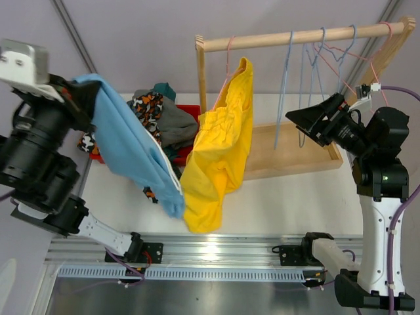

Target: Remove the shorts from the hanger

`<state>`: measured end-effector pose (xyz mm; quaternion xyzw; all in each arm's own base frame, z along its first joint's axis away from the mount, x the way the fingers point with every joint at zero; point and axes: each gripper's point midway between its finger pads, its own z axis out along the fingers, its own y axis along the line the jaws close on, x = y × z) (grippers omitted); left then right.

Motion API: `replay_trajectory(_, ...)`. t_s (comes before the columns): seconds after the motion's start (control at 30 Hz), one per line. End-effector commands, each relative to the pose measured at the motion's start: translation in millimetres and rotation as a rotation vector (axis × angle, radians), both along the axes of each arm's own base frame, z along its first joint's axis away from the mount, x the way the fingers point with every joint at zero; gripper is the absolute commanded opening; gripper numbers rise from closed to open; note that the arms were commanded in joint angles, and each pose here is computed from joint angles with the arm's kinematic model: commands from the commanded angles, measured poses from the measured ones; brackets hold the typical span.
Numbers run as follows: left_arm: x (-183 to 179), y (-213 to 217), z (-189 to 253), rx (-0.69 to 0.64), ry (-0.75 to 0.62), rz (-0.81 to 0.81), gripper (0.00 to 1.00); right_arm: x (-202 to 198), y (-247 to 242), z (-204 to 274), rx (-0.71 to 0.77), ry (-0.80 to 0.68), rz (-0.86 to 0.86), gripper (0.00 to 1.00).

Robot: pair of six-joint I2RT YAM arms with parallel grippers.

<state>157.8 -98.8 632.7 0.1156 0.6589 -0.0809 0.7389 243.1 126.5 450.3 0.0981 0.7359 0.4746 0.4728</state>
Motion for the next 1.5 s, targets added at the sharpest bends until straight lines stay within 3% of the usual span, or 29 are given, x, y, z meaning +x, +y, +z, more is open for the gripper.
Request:
replay_trajectory(0.0,10.0,26.1,24.7,-0.016,-0.092,0.028,0.00,-6.3,1.7,-3.6,-0.015,-0.021,0.025,1.00)
replay_trajectory(0.13,10.9,28.6,22.0,0.085,-0.153,0.025,0.00,-8.0,4.1,-8.6,-0.008,-0.027,0.044,0.99)
replay_trajectory(0.17,8.5,19.0,18.0,0.176,-0.190,0.012,0.00,-8.9,4.7,-9.0,-0.006,-0.030,0.048,0.99)
replay_trajectory(0.4,9.0,23.8,-5.2,0.217,-0.207,-0.071,0.00,-5.9,7.6,-20.4,0.012,-0.018,0.071,0.99)
replay_trajectory(0.47,4.5,8.8,-21.3,0.340,-0.241,-0.123,0.00,-5.0,7.9,-23.6,0.013,-0.012,0.074,0.99)
replay_trajectory(0.5,3.1,5.2,-24.7,0.320,-0.238,-0.145,0.00,-4.2,8.0,-25.3,0.013,-0.008,0.076,0.99)
replay_trajectory(0.63,0.0,-8.4,-45.5,0.458,-0.263,-0.152,0.00,-5.1,8.4,-26.2,0.010,-0.014,0.081,1.00)
replay_trajectory(0.83,5.8,-0.2,-65.5,0.535,-0.251,-0.118,0.01,-7.0,8.9,-29.2,-0.015,-0.013,0.095,0.99)
replay_trajectory(1.07,25.0,-44.6,-148.4,0.763,-0.128,-0.179,0.00,-7.5,10.2,-30.3,-0.014,-0.009,0.109,0.99)
replay_trajectory(1.1,31.2,-57.0,-175.8,0.864,-0.130,-0.170,0.00,-7.9,10.3,-31.2,-0.017,-0.008,0.111,0.99)
replay_trajectory(1.27,52.0,-12.8,-125.5,0.621,-0.151,-0.004,0.00,-8.9,9.6,-33.9,-0.027,-0.003,0.108,0.99)
replay_trajectory(1.47,94.9,19.7,-87.4,0.627,-0.118,0.338,0.00,-5.6,11.7,-34.2,0.010,-0.002,0.115,0.99)
